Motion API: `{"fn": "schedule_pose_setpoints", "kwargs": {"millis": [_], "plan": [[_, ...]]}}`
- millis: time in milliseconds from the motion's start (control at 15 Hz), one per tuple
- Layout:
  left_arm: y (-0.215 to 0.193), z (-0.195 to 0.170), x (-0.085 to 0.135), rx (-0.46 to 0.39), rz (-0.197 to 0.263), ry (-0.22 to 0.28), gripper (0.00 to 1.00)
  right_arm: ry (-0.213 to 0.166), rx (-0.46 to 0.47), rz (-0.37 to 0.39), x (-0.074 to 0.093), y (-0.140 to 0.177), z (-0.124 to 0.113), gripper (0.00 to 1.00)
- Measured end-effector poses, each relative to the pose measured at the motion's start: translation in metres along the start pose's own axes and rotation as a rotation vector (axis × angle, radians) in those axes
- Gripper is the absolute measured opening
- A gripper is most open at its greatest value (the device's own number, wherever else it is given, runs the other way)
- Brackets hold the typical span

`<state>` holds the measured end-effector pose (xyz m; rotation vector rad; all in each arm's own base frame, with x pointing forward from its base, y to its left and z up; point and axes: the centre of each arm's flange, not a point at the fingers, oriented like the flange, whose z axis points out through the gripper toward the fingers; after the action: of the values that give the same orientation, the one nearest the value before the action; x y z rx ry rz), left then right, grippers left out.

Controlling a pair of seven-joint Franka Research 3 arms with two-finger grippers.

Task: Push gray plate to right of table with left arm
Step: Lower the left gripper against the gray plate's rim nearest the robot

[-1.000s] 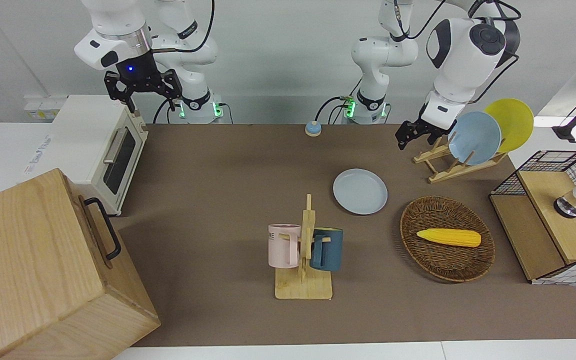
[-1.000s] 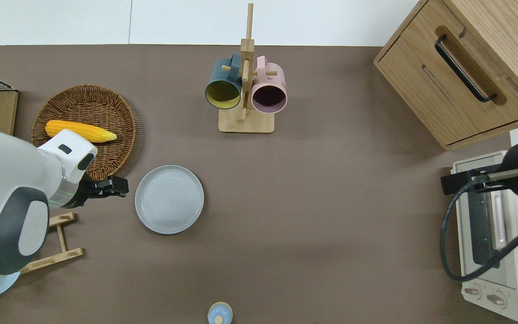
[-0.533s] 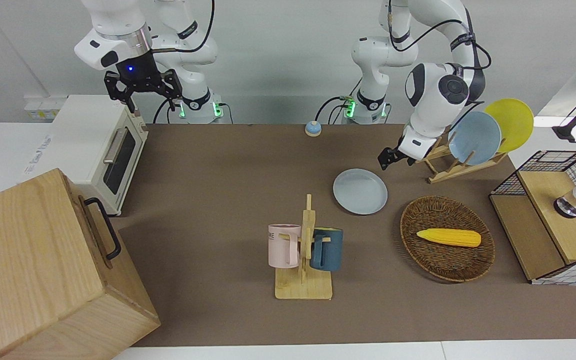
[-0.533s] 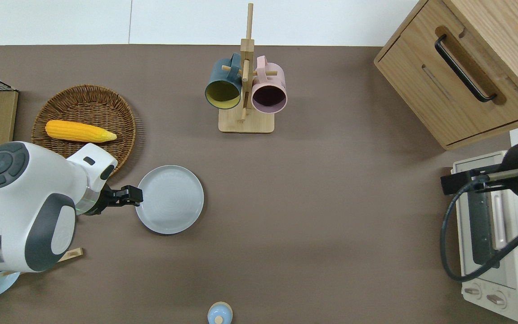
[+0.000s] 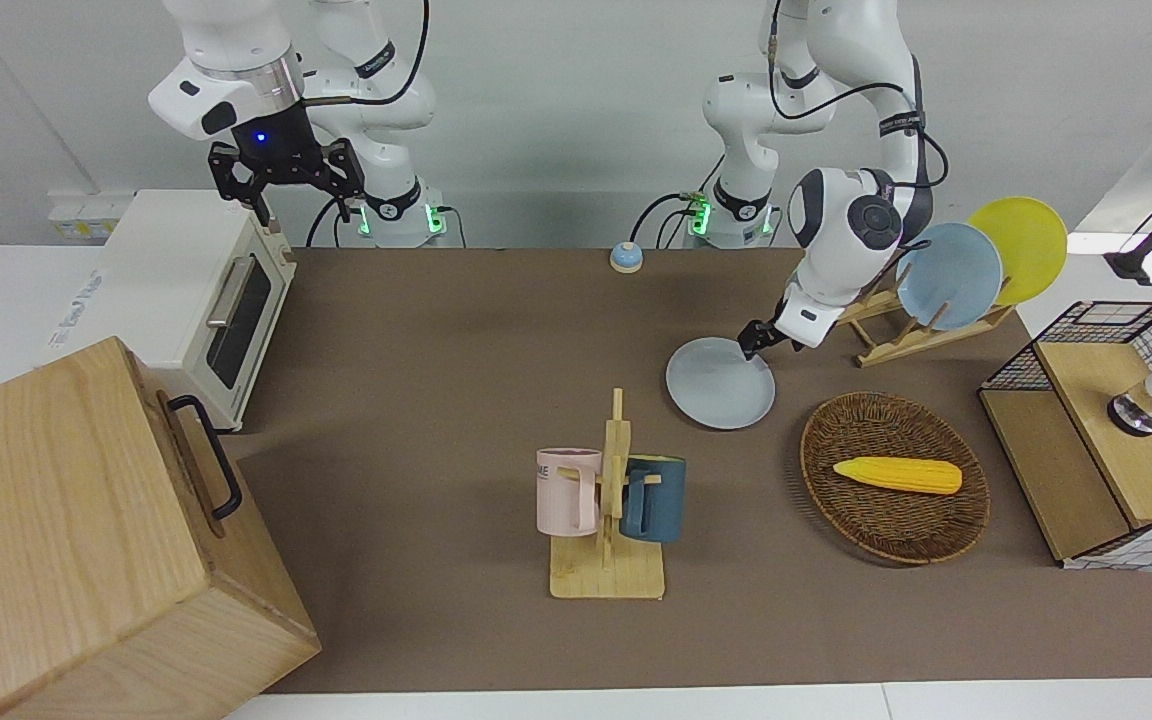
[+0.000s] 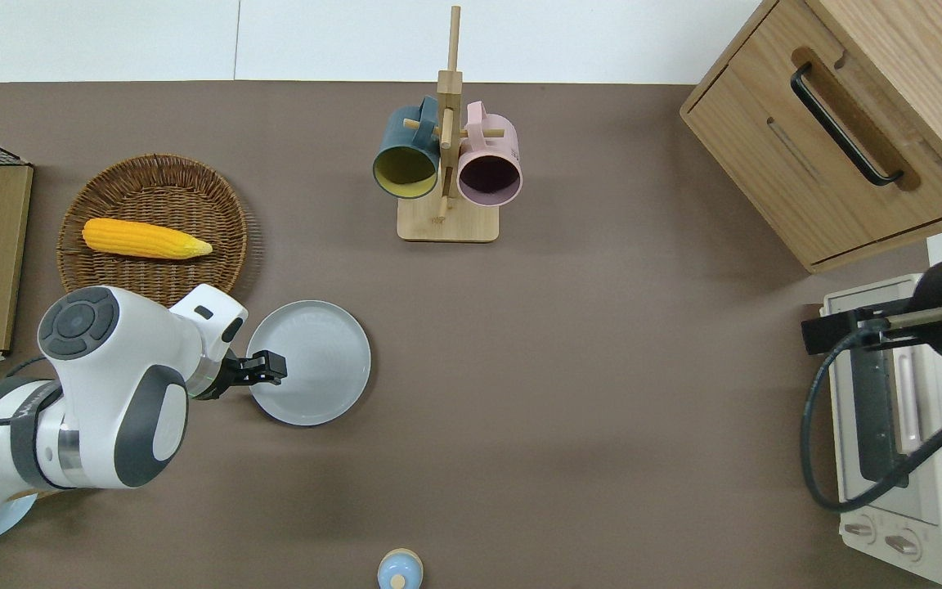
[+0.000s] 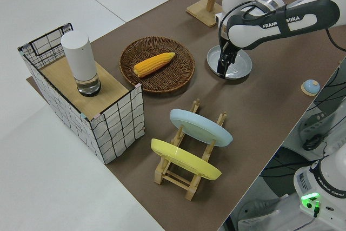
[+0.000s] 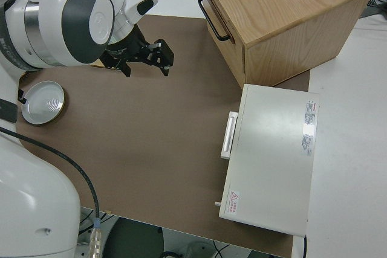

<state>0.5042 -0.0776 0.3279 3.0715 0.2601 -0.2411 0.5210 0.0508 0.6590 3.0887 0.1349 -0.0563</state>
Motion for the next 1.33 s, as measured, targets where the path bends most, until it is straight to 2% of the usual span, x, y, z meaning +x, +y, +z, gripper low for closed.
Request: {"fn": "schedule_pose_setpoints", "kwargs": {"millis": [200,267,400,533,667,800,933,1000,1333], "plan": [[0.005,0.012,-0.001,0.003,0.009,-0.004,0.93,0.0,0.0,0.0,0.0,0.0,0.0,1.0],[0.007,0.017,-0.002,0.003,0.014,-0.001,0.83,0.0,0.0,0.0,0.0,0.0,0.0,1.0],[0.01,0.024,-0.004,0.005,0.021,-0.002,0.81,0.0,0.0,0.0,0.0,0.0,0.0,1.0],[0.009,0.027,-0.005,0.005,0.02,-0.002,0.6,0.0,0.0,0.0,0.0,0.0,0.0,1.0],[0.008,0.029,-0.005,0.005,0.019,-0.004,0.56,0.0,0.0,0.0,0.0,0.0,0.0,1.0],[0.007,0.03,-0.004,0.005,0.017,-0.004,0.38,0.0,0.0,0.0,0.0,0.0,0.0,1.0],[0.005,0.03,-0.003,0.004,0.012,-0.002,0.15,0.0,0.0,0.0,0.0,0.0,0.0,1.0],[0.004,0.029,-0.002,0.002,0.01,0.001,0.09,0.0,0.0,0.0,0.0,0.0,0.0,1.0],[0.005,0.028,-0.002,0.0,0.01,0.002,0.07,0.0,0.0,0.0,0.0,0.0,0.0,1.0]]}}
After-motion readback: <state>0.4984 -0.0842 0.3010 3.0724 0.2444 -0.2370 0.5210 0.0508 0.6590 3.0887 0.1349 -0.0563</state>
